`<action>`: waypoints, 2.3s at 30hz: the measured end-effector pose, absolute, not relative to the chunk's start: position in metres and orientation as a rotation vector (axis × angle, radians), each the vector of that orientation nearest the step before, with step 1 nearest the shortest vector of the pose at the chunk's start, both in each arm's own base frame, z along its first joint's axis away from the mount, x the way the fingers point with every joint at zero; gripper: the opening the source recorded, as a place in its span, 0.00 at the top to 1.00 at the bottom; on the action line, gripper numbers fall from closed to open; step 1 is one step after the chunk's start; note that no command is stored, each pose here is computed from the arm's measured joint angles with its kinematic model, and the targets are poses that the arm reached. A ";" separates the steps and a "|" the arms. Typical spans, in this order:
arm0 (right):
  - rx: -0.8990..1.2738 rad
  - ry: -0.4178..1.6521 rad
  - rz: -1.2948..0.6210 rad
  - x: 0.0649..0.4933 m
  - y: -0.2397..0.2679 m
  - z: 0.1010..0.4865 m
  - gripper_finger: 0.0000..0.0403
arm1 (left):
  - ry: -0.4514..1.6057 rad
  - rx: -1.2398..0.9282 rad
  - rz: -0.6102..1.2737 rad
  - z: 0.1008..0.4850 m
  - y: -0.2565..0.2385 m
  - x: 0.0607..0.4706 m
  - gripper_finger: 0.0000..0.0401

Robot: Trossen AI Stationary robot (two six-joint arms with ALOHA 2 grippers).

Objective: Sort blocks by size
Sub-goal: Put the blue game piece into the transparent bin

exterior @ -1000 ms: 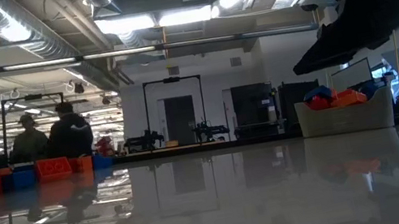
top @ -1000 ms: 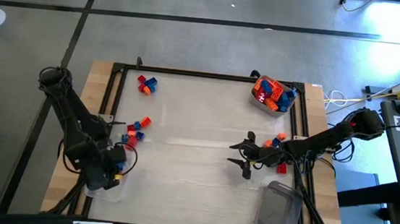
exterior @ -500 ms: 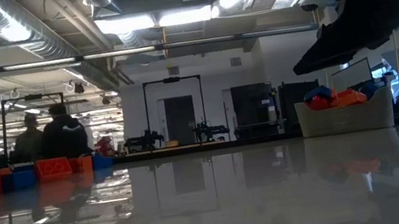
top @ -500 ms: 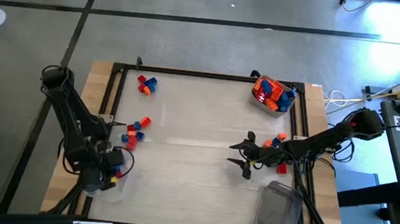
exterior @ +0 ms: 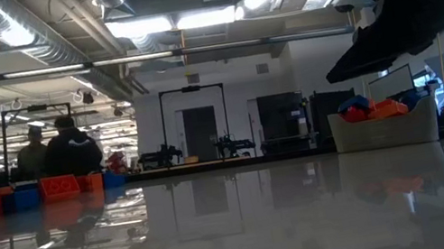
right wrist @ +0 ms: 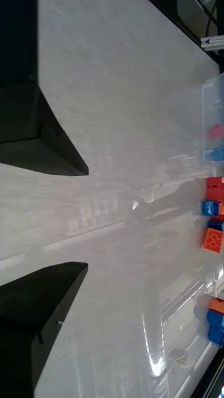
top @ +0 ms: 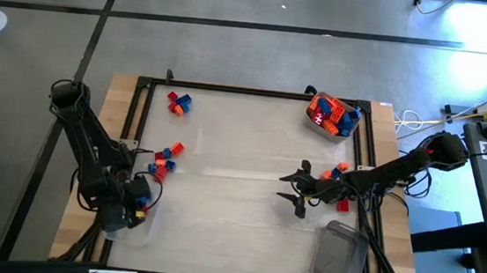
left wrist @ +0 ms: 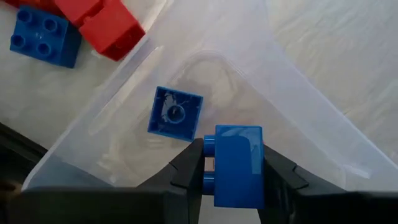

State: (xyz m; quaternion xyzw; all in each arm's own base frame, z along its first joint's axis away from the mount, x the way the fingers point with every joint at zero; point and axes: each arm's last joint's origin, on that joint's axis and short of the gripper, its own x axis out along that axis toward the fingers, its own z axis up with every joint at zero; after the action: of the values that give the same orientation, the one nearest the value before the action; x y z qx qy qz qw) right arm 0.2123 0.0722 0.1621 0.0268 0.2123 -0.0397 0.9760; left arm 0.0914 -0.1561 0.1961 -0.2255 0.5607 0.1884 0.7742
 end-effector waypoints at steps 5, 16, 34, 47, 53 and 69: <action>0.054 0.428 -0.080 0.212 0.072 0.162 0.41 | 1.211 -0.507 0.425 0.196 -0.156 0.091 0.75; 0.054 0.428 -0.080 0.212 0.072 0.162 0.41 | 1.218 -0.558 0.463 0.196 -0.156 0.091 0.64; 0.050 0.424 -0.099 0.212 0.072 0.162 0.41 | 1.093 -0.794 0.355 0.244 -0.135 0.097 0.50; 0.049 0.425 -0.100 0.212 0.072 0.162 0.41 | 0.818 -0.636 0.445 0.260 -0.095 0.126 0.51; 0.048 0.426 -0.100 0.212 0.072 0.162 0.41 | 0.762 -0.519 0.538 0.261 -0.075 0.139 0.51; 0.046 0.430 -0.101 0.212 0.071 0.162 0.41 | 0.785 -0.400 0.734 0.248 -0.034 0.151 0.51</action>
State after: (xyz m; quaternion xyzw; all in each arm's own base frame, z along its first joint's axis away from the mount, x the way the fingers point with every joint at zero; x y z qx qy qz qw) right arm 0.2120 0.0715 0.1616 0.0229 0.2133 -0.0502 0.9754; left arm 0.1507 -0.0345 0.2479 -0.1890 0.3713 0.3474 0.8401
